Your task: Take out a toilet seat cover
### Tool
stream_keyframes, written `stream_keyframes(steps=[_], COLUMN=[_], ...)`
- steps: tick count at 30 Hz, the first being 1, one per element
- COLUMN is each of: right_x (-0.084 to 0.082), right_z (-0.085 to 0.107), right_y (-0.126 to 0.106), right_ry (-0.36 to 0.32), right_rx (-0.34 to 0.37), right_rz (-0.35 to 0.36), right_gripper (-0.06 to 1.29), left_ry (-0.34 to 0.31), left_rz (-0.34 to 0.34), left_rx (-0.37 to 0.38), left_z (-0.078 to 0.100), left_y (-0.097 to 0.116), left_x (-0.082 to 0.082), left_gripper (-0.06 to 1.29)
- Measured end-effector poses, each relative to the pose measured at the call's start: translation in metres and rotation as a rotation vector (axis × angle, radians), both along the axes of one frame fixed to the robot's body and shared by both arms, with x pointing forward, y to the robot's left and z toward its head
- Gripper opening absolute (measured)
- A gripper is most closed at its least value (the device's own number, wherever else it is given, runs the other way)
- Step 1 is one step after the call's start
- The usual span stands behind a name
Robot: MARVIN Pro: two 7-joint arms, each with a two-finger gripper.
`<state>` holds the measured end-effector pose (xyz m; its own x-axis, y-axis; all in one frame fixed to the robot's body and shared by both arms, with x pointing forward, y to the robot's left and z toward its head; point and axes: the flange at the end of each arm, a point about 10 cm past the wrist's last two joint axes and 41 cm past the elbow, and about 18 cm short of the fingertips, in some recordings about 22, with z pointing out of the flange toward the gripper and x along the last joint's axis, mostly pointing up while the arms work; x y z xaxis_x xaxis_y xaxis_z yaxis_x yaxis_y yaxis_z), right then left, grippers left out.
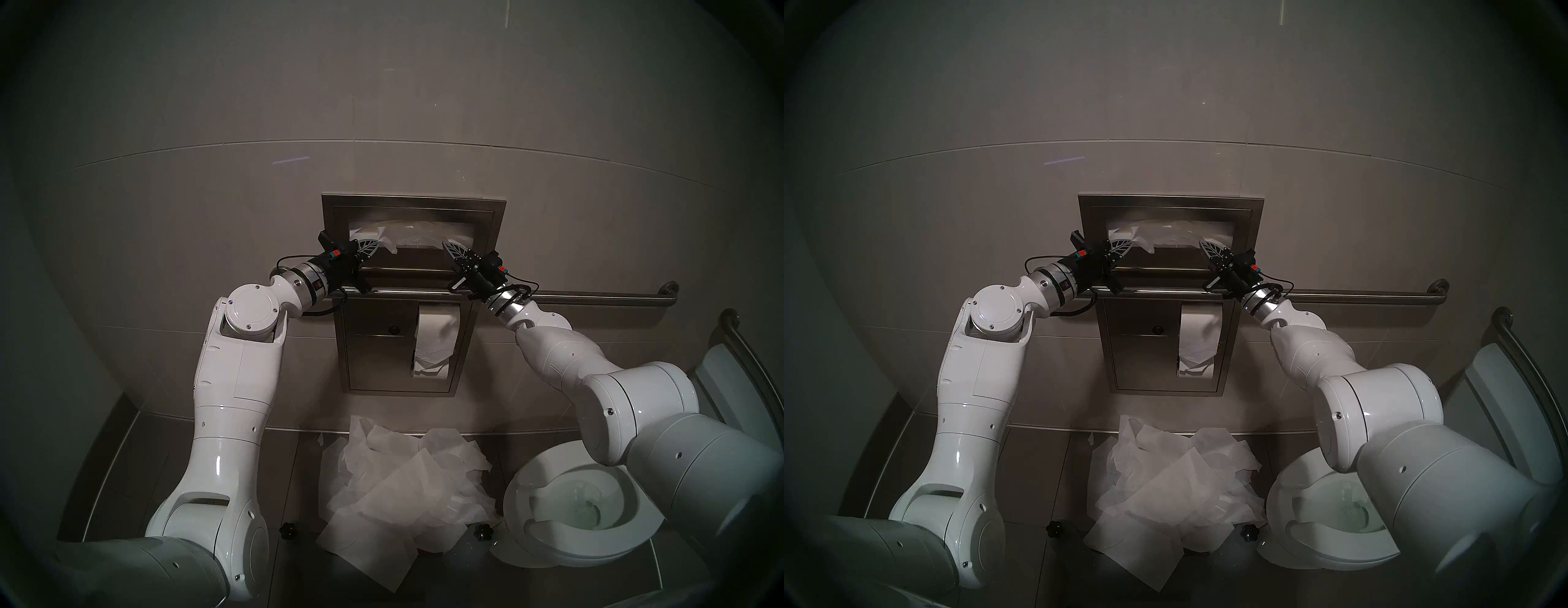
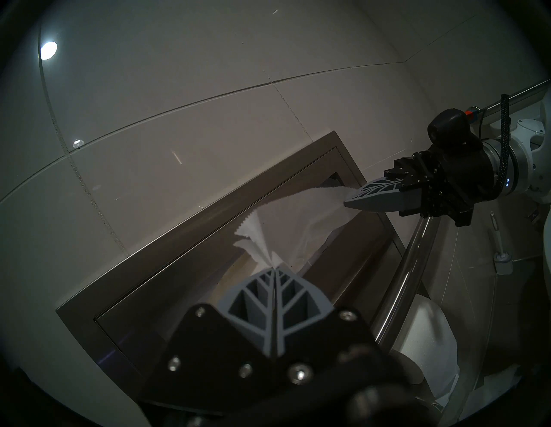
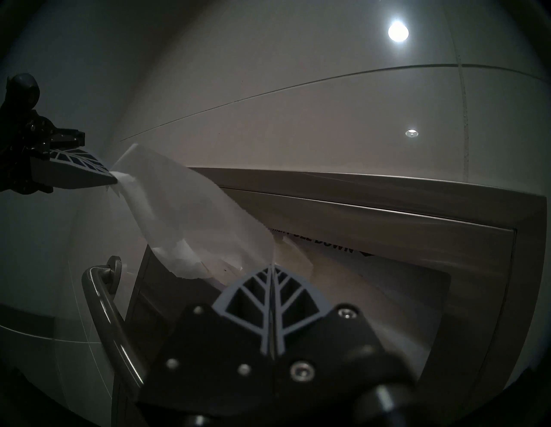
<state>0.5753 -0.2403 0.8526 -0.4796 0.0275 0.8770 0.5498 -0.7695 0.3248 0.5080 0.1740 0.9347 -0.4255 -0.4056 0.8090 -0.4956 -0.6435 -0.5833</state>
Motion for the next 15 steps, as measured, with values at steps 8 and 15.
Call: stream_keyframes(steps=[8,15], right_x=[0.001,0.0022], right_z=[0.002,0.0044], right_y=[0.0017,0.0054], right_ry=[-0.012,-0.026], right_rx=[0.006,0.009], right_rz=[-0.007,-0.01], right_gripper=[-0.04,-0.04], left_ry=[0.0,0.004], left_rz=[0.0,0.008], left_rx=[0.0,0.005], left_z=[0.0,-0.0007], left_y=[0.0,0.0015], left_x=[0.0,0.0038], left_gripper=[-0.02,-0.02])
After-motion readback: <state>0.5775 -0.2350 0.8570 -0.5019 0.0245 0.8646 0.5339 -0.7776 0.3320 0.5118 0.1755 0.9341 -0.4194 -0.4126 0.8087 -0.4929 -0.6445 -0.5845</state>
